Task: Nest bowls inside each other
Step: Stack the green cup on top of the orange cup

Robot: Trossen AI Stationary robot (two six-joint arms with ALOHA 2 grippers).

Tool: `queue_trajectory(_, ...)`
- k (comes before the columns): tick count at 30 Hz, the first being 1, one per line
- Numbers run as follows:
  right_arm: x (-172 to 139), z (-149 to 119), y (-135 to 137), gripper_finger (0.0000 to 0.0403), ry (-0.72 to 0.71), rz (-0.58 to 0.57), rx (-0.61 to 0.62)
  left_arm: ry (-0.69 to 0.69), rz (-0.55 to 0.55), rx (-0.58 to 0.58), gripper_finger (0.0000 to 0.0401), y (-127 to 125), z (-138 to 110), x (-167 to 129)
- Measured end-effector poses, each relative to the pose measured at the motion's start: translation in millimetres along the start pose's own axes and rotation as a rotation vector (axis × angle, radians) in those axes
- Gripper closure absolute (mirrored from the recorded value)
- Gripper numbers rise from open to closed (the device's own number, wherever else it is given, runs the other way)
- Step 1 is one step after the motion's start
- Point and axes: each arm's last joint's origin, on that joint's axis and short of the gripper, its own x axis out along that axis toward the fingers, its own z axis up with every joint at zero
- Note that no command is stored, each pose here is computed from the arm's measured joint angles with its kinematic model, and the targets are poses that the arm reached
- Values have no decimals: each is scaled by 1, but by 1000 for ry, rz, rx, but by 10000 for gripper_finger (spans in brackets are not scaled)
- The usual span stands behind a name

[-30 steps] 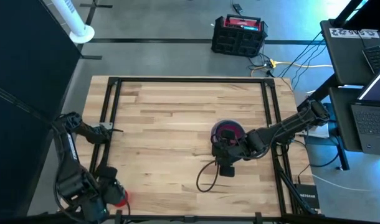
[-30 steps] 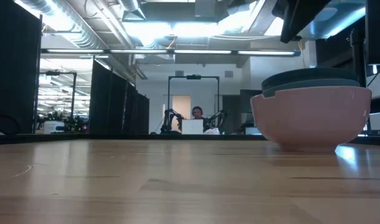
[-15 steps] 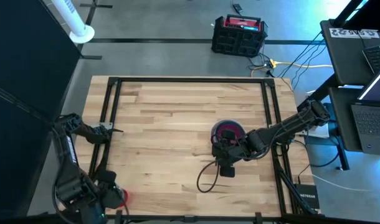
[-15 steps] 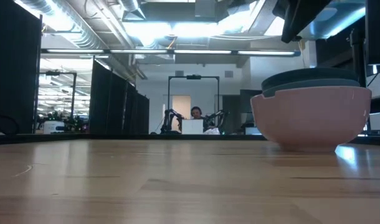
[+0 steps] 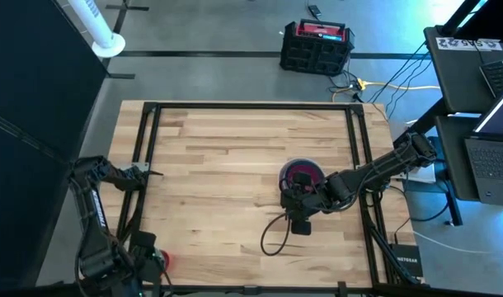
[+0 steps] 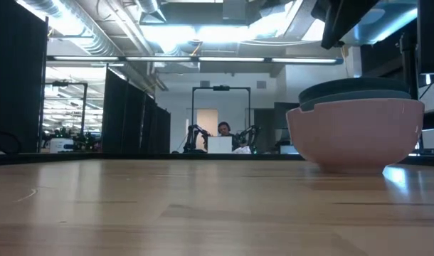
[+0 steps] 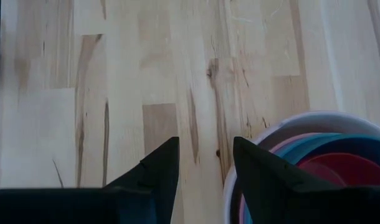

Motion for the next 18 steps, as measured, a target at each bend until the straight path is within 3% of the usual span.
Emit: queue_trajectory(18, 0, 0, 0, 263, -1, 1, 0, 57, 58, 11, 401, -11, 5, 31)
